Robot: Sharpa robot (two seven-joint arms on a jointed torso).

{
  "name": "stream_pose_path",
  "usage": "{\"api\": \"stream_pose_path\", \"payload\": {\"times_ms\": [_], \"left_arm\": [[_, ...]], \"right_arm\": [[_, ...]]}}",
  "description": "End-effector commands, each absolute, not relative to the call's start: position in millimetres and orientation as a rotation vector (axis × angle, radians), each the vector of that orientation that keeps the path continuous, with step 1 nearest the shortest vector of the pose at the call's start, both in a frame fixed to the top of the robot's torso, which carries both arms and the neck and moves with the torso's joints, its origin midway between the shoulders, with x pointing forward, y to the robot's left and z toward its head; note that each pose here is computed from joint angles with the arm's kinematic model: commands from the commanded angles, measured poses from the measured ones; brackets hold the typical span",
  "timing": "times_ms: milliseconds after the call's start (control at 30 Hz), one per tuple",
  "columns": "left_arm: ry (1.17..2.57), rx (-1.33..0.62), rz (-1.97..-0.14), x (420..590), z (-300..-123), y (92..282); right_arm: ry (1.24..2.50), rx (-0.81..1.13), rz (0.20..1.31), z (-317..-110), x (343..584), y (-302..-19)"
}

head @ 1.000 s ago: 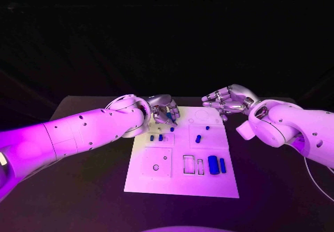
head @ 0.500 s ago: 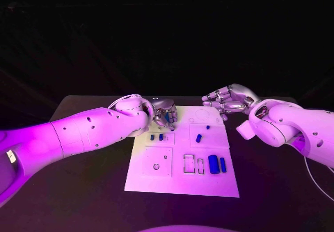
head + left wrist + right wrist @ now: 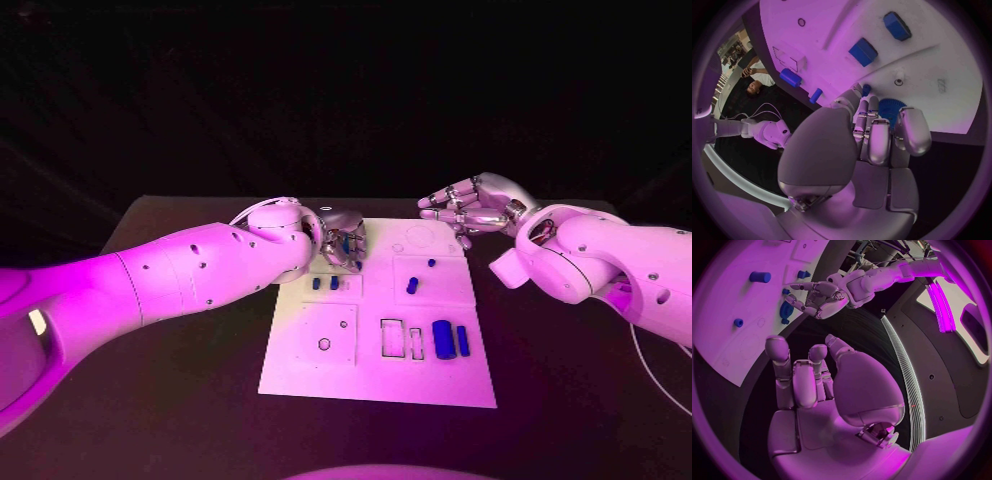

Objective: Assemble the parts on the task board

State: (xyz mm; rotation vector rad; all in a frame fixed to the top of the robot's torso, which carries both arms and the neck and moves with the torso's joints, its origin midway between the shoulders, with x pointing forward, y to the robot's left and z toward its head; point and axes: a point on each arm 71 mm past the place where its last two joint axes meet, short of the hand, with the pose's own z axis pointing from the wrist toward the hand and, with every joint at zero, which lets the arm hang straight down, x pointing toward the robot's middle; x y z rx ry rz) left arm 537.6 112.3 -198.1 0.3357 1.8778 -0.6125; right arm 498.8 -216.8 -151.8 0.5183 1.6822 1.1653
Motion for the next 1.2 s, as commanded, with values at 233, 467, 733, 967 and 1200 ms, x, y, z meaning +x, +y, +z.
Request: {"api": "stream_pose_path", "payload": {"times_ms": [233,467,733,967,1200], "left_arm": [[1.880,0.357,-0.601,537.6,-203.2,107.4],[1.891,0.356,-0.594,538.4,-205.6,105.6],[1.900,0.355,-0.576,539.9,-207.4,105.3],[1.909,0.349,-0.560,541.6,-209.0,105.7],[1.908,0.351,-0.562,541.8,-209.2,104.9]], "right_arm": [[1.691,0.504,1.181,-152.0,497.6,-214.4],[1.691,0.503,1.182,-152.0,497.6,-213.9],[1.692,0.503,1.183,-152.0,497.5,-213.7],[1.692,0.502,1.184,-152.0,497.5,-213.3],[1.692,0.501,1.185,-151.9,497.4,-212.7]]}}
